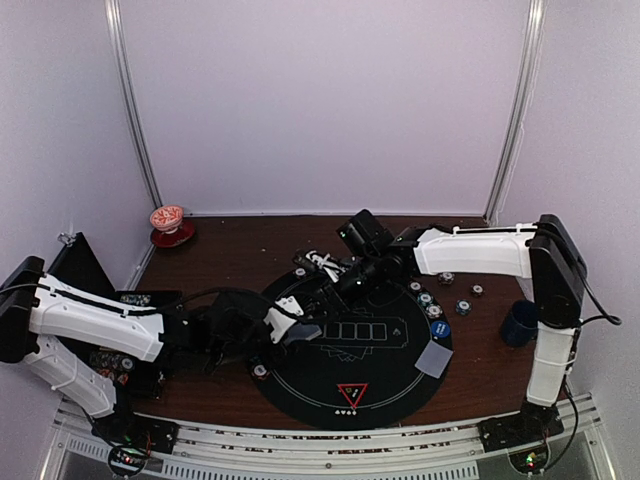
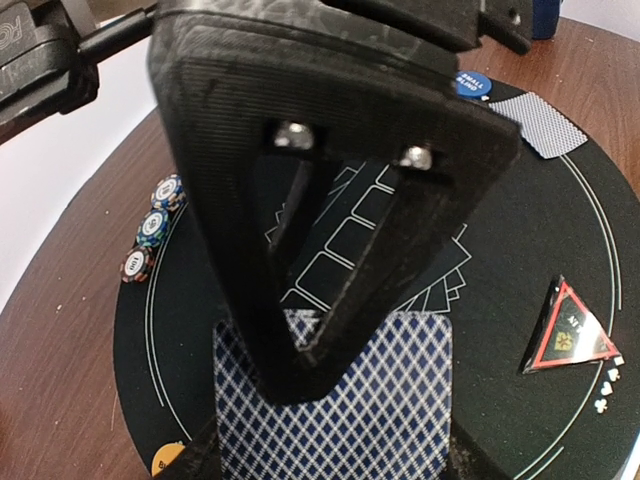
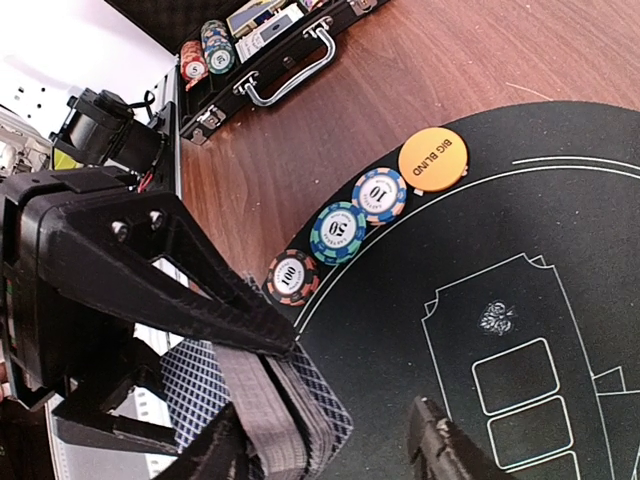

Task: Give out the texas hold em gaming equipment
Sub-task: Pick up the poker card from the face-down deck piles.

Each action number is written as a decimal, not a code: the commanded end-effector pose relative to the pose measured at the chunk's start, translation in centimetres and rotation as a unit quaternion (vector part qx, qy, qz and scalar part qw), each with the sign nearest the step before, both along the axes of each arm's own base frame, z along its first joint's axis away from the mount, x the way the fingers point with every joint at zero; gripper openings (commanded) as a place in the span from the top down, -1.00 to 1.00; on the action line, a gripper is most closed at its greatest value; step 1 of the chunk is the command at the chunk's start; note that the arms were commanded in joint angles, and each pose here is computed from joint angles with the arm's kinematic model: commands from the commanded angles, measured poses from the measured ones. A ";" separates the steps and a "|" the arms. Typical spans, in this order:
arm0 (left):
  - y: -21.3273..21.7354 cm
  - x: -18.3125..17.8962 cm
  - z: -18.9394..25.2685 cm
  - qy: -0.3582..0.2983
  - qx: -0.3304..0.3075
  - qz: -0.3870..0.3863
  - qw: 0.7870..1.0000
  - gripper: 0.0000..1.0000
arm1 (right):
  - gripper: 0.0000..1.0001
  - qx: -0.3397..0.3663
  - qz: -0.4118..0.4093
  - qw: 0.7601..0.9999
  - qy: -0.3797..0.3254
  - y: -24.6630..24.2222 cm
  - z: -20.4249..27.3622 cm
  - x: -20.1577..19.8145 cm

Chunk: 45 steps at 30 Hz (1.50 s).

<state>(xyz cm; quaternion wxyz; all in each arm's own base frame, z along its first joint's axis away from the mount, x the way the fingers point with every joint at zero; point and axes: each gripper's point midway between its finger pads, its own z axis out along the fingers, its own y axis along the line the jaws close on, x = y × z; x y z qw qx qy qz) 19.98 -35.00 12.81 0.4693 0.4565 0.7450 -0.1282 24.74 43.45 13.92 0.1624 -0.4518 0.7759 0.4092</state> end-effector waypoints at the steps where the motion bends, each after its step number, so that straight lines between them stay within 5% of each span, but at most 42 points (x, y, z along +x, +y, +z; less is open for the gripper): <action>1: -1.0 -0.2 2.3 -0.019 -0.041 -0.012 0.999 -0.01 | -0.04 -0.028 -0.020 0.999 -0.032 -0.1 -0.7 1.3; 27: -0.9 -0.3 2.1 -0.017 -0.039 -0.012 0.999 -0.02 | 0.21 -0.074 -0.050 0.992 -0.094 -2.4 -0.6 2.9; 45: -0.9 -0.2 1.5 -0.017 -0.030 -0.009 0.999 -0.02 | 1.00 -0.033 0.053 0.998 -0.030 -2.2 1.2 -1.6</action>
